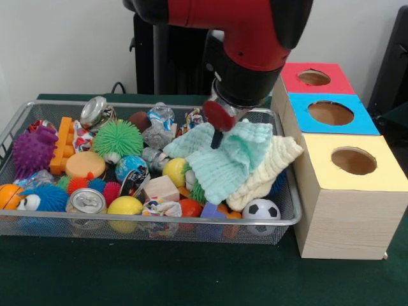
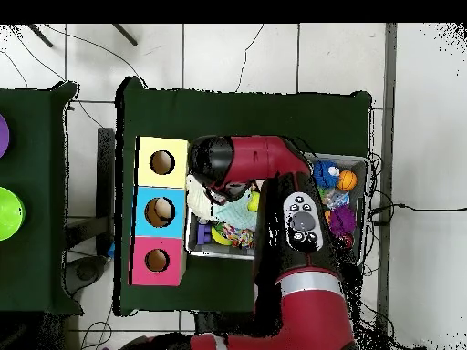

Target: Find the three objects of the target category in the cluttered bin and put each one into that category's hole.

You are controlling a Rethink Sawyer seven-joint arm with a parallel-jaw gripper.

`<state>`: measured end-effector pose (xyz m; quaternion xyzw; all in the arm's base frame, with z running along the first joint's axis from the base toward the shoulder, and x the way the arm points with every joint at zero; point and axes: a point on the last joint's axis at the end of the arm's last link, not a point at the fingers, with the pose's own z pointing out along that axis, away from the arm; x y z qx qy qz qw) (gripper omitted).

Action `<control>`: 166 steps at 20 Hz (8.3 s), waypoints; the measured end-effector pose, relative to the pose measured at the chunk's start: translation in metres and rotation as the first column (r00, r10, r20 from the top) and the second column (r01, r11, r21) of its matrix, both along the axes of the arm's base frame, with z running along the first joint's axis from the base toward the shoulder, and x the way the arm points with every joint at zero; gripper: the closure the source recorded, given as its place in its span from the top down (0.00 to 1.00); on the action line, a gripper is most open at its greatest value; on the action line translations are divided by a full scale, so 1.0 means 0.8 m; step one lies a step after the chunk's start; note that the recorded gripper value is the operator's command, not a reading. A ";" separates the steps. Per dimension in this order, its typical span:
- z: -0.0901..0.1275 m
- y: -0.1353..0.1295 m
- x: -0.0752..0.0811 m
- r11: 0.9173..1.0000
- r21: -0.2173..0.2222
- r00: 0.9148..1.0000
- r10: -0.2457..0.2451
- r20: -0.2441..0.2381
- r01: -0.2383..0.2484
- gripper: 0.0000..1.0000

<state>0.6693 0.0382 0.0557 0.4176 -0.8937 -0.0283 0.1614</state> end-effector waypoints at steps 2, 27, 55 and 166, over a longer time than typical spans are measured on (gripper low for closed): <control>-0.001 -0.022 0.004 1.000 0.001 0.999 -0.024 0.021 0.024 1.00; 0.020 -0.252 0.044 0.962 0.062 0.936 -0.274 0.219 0.267 1.00; 0.008 -0.240 0.040 0.991 -0.010 0.951 -0.123 0.282 0.131 1.00; 0.028 0.251 -0.418 0.313 0.204 0.285 0.946 -0.156 -0.927 1.00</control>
